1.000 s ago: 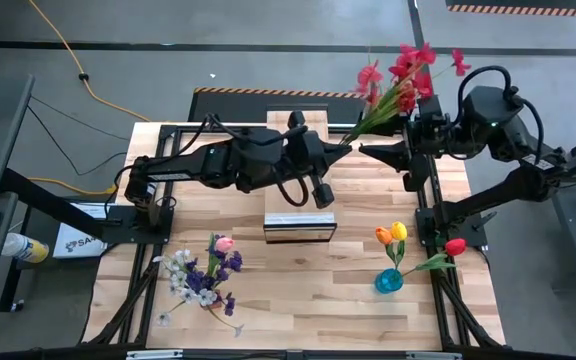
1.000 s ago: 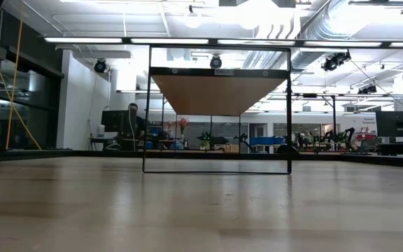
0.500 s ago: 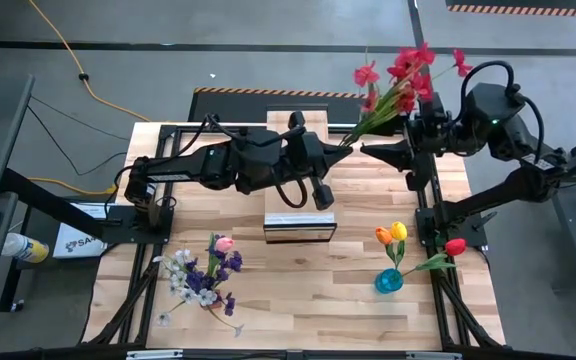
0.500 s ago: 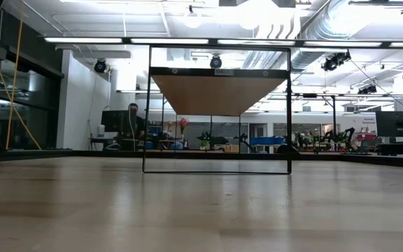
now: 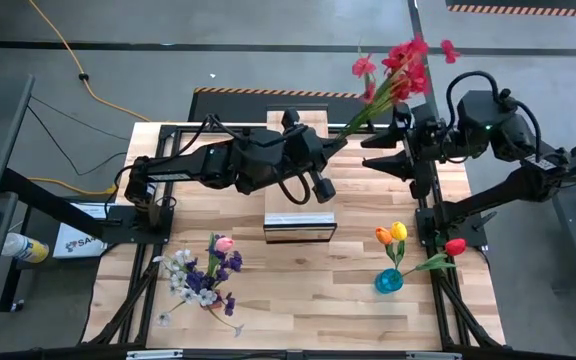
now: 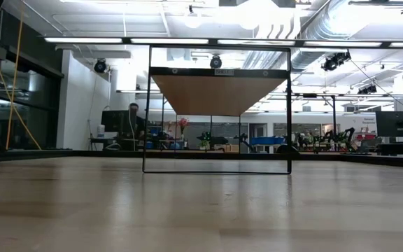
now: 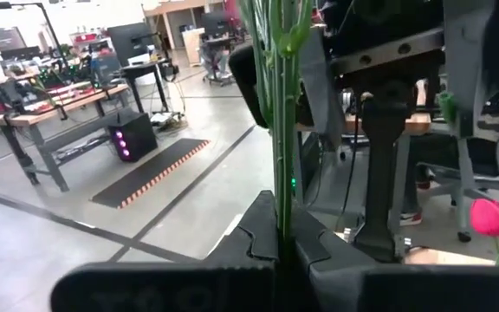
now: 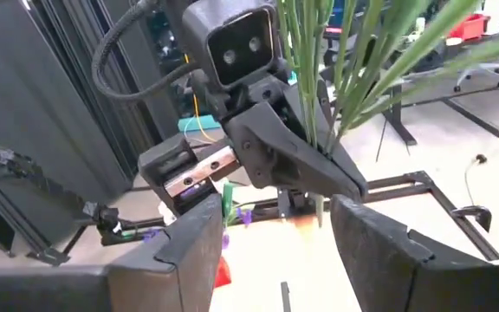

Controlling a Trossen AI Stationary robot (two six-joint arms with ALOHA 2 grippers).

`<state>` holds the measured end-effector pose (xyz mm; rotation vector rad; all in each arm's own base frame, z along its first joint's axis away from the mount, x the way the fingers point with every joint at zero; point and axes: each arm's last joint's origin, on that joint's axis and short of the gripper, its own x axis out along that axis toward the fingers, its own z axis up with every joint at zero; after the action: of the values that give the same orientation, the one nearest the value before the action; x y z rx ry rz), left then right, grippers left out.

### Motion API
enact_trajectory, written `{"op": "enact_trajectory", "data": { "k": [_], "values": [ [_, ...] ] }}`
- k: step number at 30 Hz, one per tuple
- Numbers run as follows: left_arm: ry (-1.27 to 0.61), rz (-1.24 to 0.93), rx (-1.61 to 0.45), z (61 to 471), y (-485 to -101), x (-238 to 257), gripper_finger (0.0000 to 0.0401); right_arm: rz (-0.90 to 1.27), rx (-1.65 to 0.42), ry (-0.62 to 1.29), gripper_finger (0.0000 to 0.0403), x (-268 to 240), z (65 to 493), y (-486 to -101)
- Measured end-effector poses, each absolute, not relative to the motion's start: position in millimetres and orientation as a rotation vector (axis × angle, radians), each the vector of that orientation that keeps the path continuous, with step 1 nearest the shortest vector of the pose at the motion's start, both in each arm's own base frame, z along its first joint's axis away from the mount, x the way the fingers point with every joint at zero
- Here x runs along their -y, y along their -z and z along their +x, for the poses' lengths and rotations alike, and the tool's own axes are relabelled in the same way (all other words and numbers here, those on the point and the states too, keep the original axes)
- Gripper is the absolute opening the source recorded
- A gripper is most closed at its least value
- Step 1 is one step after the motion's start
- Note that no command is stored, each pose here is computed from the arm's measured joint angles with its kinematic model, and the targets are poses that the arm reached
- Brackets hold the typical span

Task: Pick and place flowers into a vace then onto a shelf
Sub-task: Put the red flowers into the blue vase

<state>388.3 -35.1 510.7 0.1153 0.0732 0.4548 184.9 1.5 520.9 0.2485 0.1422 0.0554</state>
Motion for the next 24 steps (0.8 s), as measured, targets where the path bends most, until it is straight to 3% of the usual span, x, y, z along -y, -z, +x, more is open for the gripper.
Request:
{"op": "enact_trajectory", "data": {
  "k": [24],
  "values": [
    [-0.342, 0.075, -0.021, 389.8, -514.8, 38.3, 0.0026, 0.131, -0.044, -0.007, 0.0214, 1.0, 206.3, -525.8]
  ]
}}
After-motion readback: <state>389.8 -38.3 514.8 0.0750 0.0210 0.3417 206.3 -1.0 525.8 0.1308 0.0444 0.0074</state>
